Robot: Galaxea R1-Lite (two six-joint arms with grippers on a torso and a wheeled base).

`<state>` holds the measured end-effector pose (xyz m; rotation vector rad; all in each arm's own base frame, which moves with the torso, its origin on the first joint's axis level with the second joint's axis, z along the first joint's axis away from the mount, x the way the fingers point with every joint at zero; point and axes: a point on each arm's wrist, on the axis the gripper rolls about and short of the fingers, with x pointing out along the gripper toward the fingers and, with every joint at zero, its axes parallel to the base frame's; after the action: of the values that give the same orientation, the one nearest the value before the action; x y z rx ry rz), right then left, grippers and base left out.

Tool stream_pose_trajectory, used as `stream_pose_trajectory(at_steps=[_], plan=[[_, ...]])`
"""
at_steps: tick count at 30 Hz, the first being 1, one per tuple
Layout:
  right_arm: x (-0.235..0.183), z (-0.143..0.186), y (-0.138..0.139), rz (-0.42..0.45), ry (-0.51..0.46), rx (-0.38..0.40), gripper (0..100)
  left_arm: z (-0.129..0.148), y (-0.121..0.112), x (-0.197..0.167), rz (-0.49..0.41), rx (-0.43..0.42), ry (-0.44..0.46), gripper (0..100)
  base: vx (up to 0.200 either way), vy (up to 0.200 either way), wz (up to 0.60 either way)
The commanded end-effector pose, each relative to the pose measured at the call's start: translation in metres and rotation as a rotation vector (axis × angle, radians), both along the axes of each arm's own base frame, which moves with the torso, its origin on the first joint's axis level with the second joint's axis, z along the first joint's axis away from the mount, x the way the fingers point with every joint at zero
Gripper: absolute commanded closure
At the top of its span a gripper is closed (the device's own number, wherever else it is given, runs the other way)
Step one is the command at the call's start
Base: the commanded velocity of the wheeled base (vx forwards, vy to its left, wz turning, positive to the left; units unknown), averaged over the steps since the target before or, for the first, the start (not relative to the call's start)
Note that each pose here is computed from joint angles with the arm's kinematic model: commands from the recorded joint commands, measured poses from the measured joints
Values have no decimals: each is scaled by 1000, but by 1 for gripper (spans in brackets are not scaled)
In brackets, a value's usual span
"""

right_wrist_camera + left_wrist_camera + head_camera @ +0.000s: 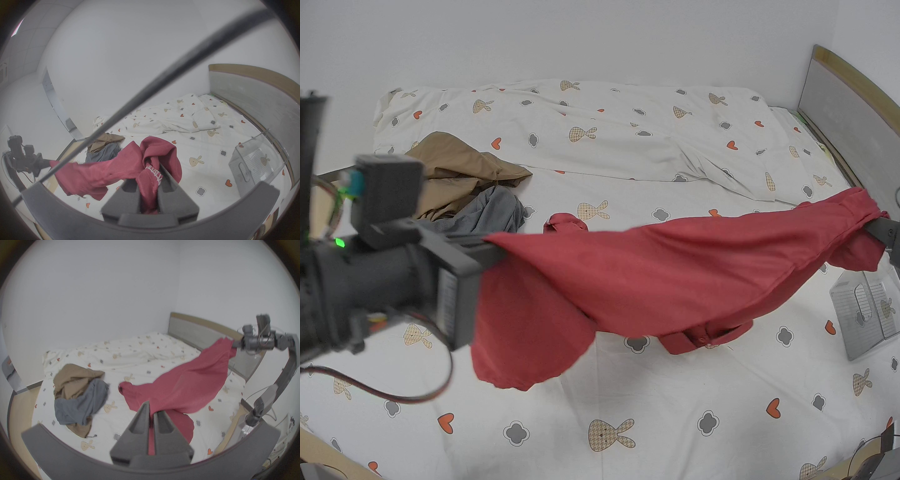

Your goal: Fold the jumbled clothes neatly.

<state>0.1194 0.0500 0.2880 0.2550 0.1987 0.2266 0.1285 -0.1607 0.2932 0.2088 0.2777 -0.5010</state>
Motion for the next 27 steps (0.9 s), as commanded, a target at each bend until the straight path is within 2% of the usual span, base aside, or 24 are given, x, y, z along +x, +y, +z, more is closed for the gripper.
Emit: stream_pose_trajectory(at_steps=[1,7,16,19,21,23,25,26,27], plan=[[-33,14,-18,-38,-96,39,100,44,65,-41,37,-160,-149,100,0,0,0],[-48,25,-24,-27,-164,47,100,55,84,-53,57,-215,-196,100,0,0,0],[-60,38,-29,-22,-235,29,100,65,92,-60,51,-256,-231,100,0,0,0],[-59,35,-28,-15,-219,20,100,62,90,-58,48,-245,-221,100,0,0,0],[-54,22,-26,-7,-145,-34,100,51,84,-54,45,-213,-190,100,0,0,0],[-51,17,-25,-5,-124,-57,100,46,82,-52,45,-195,-176,100,0,0,0],[-43,12,-21,3,-87,-82,100,29,71,-45,32,-132,-126,100,0,0,0],[-43,12,-21,3,-87,-82,100,29,71,-45,32,-132,-126,100,0,0,0],[-35,10,-17,9,-64,-93,100,16,57,-37,0,-81,-80,100,0,0,0]])
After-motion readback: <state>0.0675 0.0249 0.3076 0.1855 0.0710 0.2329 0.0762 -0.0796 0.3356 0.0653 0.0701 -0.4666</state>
